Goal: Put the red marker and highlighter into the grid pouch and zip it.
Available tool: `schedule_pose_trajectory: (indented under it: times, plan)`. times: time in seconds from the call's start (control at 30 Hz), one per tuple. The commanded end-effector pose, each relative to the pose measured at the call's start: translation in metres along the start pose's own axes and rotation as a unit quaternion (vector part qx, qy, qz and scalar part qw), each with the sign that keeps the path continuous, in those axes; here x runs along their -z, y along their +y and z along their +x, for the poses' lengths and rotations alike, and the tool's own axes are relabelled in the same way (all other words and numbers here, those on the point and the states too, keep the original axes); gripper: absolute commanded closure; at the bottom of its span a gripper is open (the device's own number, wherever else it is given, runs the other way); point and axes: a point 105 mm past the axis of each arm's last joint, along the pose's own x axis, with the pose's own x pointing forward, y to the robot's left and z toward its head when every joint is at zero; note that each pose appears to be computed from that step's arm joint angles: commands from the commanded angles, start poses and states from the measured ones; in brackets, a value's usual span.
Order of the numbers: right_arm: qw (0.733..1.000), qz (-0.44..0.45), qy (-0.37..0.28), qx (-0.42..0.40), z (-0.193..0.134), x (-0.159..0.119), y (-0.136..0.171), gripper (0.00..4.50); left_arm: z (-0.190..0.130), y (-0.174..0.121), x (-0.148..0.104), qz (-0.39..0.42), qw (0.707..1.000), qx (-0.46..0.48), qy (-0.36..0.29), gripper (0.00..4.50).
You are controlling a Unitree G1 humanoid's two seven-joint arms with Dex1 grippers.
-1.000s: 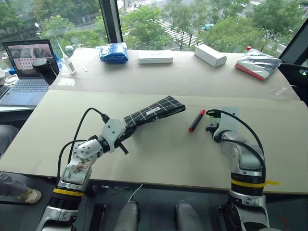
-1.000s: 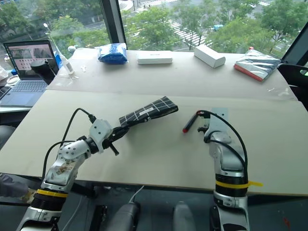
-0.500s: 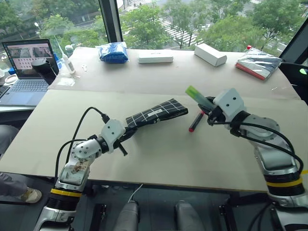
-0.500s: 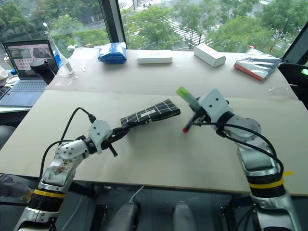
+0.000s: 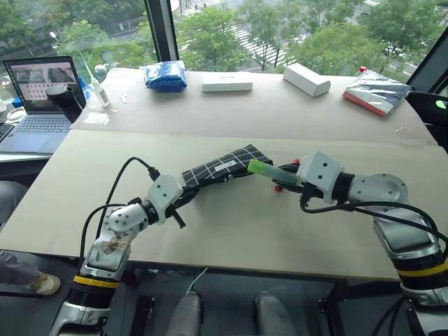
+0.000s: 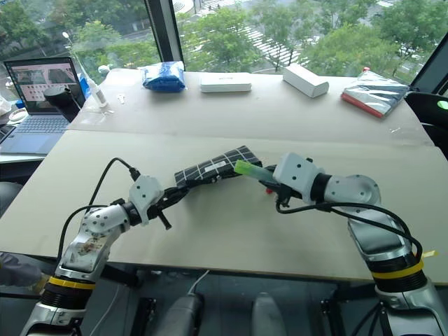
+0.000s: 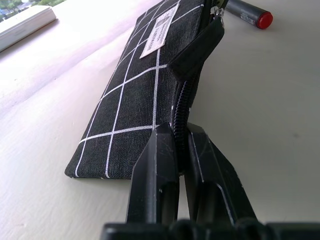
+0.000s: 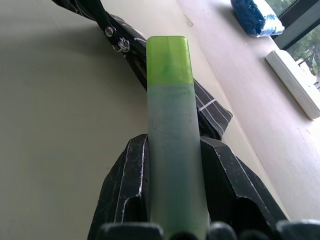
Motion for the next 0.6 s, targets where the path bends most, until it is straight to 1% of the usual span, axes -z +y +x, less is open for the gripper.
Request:
schedule_pose_trajectory:
  times: [0.03,0.43,0.6]
  plan:
    - [1.0,-0.006,-0.01,-0.007,-0.008,-0.007,0.0,3.45,0.001,-0.001,-0.012,0.013,1.0,0.001,-0.021,4.5]
    - [0.998,-0.026,0.055,0.03,-0.002,0.021,-0.015,3.45,0.003,-0.004,-0.013,0.012,1.0,0.004,-0.025,4.5]
    - [0.997,-0.029,0.061,0.031,0.003,0.024,-0.018,3.45,0.004,-0.008,-0.014,0.014,1.0,0.009,-0.027,4.5]
